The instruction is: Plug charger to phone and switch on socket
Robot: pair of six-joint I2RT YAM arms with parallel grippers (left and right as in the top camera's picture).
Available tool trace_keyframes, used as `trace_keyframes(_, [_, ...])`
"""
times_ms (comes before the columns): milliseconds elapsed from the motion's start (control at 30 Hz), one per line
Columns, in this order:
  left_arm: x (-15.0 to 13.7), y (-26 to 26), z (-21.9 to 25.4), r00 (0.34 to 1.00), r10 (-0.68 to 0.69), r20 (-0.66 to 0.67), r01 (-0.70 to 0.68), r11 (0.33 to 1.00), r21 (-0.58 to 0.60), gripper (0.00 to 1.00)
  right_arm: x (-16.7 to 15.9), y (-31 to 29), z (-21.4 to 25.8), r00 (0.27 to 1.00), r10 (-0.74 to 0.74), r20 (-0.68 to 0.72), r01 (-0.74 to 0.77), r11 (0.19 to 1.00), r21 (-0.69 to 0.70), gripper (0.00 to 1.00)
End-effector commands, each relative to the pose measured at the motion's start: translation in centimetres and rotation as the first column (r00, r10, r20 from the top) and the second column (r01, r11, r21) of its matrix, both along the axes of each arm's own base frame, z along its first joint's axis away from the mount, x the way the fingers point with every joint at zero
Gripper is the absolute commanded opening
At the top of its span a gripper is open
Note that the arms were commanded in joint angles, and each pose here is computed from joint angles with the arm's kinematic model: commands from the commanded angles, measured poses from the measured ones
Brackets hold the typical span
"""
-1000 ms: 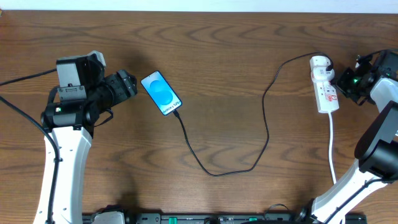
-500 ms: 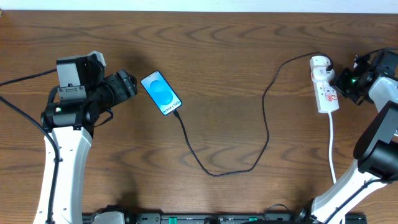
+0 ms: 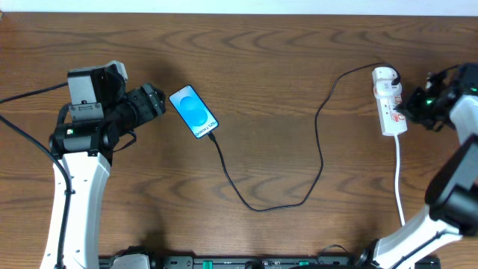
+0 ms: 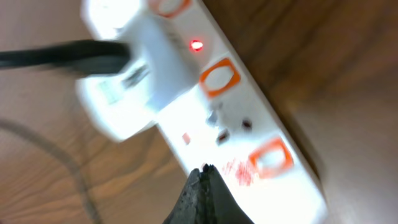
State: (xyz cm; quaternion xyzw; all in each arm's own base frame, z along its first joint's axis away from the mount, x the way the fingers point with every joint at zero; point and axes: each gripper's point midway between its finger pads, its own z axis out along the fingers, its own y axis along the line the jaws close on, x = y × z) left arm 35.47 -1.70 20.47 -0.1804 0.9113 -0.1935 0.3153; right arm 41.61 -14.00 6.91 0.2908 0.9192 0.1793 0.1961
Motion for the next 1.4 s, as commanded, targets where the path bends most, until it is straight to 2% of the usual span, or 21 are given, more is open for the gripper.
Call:
trace_keyframes(0, [0.3, -0.2, 0.7, 0.999, -0.024, 0.024, 0.024, 1.0, -0.005, 0.82, -0.4, 0.4, 7.2, 0.991, 0.005, 0.134, 0.001, 0.999, -0.049, 0.02])
trace_keyframes(267, [0.9, -1.5, 3.6, 0.993, -0.076, 0.091, 0.081, 0.995, -0.054, 0.9, -2.9, 4.9, 16.7, 0.947, 0.099, 0.305, -0.07, 0.992, -0.105, 0.04])
trace_keyframes(400, [1.6, -1.8, 5.9, 0.988, -0.09, 0.125, 0.099, 0.993, -0.064, 0.97, -4.0, 8.8, 20.5, 0.902, 0.201, 0.381, -0.149, 0.976, -0.161, 0.07])
trace_keyframes(500, [2.2, -1.9, 7.0, 0.985, -0.098, 0.142, 0.109, 0.992, -0.07, 0.99, -5.1, 12.1, 22.3, 0.859, 0.301, 0.413, -0.235, 0.95, -0.204, 0.13])
trace_keyframes(667, [2.6, -1.9, 7.3, 0.986, -0.081, 0.147, 0.094, 0.992, -0.086, 1.0, -8.2, 16.8, 23.6, 0.791, 0.46, 0.405, -0.374, 0.886, -0.275, 0.29])
trace_keyframes(767, [2.3, -1.9, 7.0, 0.988, -0.081, 0.132, 0.093, 0.992, -0.089, 1.0, -10.1, 18.0, 24.2, 0.779, 0.493, 0.387, -0.395, 0.866, -0.308, 0.34])
trace_keyframes(833, [2.1, -1.9, 6.8, 0.99, -0.081, 0.12, 0.092, 0.992, -0.092, 1.0, -11.3, 18.6, 24.7, 0.769, 0.507, 0.388, -0.401, 0.857, -0.325, 0.43])
trace_keyframes(900, [2.1, -2.0, 6.8, 0.991, -0.069, 0.113, 0.082, 0.99, -0.115, 1.0, -12.2, 19.0, 25.3, 0.757, 0.517, 0.4, -0.406, 0.851, -0.333, 0.6])
trace_keyframes(967, [2.0, -2.1, 6.7, 0.993, -0.061, 0.103, 0.074, 0.989, -0.125, 1.0, -13.2, 19.2, 26.1, 0.745, 0.518, 0.421, -0.398, 0.851, -0.342, 0.72])
trace_keyframes(1067, [2.0, -2.1, 6.7, 0.993, -0.061, 0.103, 0.074, 0.989, -0.125, 1.0, -14.6, 19.3, 26.9, 0.735, 0.518, 0.438, -0.39, 0.851, -0.353, 0.99])
trace_keyframes(1367, [2.0, -2.1, 6.7, 0.993, -0.061, 0.103, 0.074, 0.989, -0.125, 1.0, -19.1, 19.5, 26.8, 0.75, 0.518, 0.412, -0.402, 0.851, -0.337, 0.99])
